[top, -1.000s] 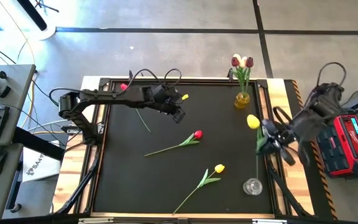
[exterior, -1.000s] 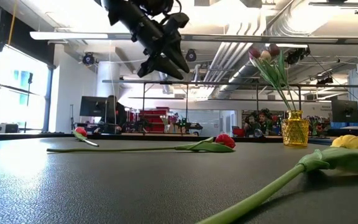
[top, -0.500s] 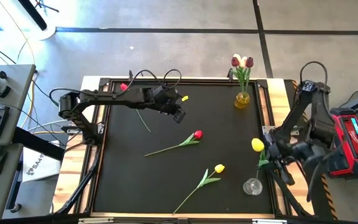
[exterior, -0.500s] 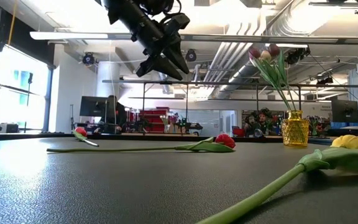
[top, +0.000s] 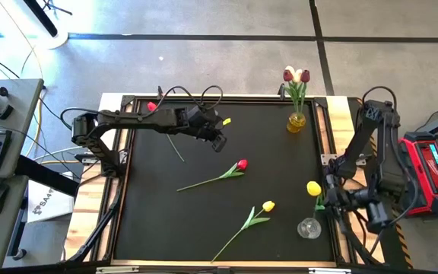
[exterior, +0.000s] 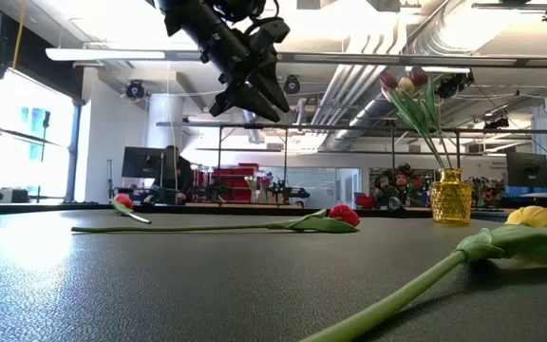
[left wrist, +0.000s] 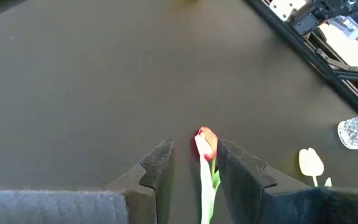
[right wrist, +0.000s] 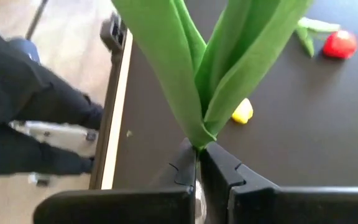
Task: Sort flowers into vase by color
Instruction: Put the top yellow flower into the transparent flower vase, then put the yellow flower into the transparent flower vase
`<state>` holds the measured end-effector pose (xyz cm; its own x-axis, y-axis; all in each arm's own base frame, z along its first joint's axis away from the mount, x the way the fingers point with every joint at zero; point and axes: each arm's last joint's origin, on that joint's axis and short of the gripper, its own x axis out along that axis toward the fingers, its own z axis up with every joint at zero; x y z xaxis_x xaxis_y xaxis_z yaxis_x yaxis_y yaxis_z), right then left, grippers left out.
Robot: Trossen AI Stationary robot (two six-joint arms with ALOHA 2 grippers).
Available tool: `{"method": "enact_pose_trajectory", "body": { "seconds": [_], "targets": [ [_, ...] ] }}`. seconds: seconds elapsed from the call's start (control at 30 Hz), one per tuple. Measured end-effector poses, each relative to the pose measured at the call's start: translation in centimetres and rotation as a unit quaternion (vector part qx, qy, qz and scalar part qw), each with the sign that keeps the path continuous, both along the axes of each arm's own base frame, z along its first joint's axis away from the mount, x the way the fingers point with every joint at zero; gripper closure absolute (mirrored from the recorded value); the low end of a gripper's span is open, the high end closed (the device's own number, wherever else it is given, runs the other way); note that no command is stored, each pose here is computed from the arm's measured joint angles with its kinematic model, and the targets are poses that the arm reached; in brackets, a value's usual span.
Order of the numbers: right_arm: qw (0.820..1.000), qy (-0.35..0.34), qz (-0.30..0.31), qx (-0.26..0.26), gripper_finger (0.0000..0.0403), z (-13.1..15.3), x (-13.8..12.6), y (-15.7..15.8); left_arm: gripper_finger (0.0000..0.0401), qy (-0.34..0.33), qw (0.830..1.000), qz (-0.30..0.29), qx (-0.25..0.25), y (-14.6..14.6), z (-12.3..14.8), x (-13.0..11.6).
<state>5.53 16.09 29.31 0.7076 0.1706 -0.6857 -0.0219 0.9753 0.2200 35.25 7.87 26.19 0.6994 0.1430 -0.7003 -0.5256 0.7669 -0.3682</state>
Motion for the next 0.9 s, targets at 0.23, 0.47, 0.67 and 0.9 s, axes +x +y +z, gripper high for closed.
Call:
{"method": "enact_pose_trajectory", "body": {
  "seconds": [0.23,0.47,0.67,0.9],
  "targets": [
    [0.997,0.074,-0.002,0.036,0.0364,-0.9,-0.2,1.4,0.0298,-0.054,0.998,-0.035,0.025,-0.5,0.8,0.8],
    [0.986,0.137,-0.007,0.092,0.0279,-1.1,-1.0,2.2,0.0313,-0.133,0.986,-0.076,0.070,-1.3,2.0,2.1],
    [0.959,0.204,0.022,0.194,0.0251,-0.5,-1.6,3.7,0.0314,-0.195,0.967,-0.164,-0.004,-2.7,2.3,3.0],
    [0.951,0.194,0.039,0.238,0.0269,0.1,-1.6,4.5,0.0314,-0.187,0.952,-0.238,0.037,-5.9,1.0,4.1]
  ]
}}
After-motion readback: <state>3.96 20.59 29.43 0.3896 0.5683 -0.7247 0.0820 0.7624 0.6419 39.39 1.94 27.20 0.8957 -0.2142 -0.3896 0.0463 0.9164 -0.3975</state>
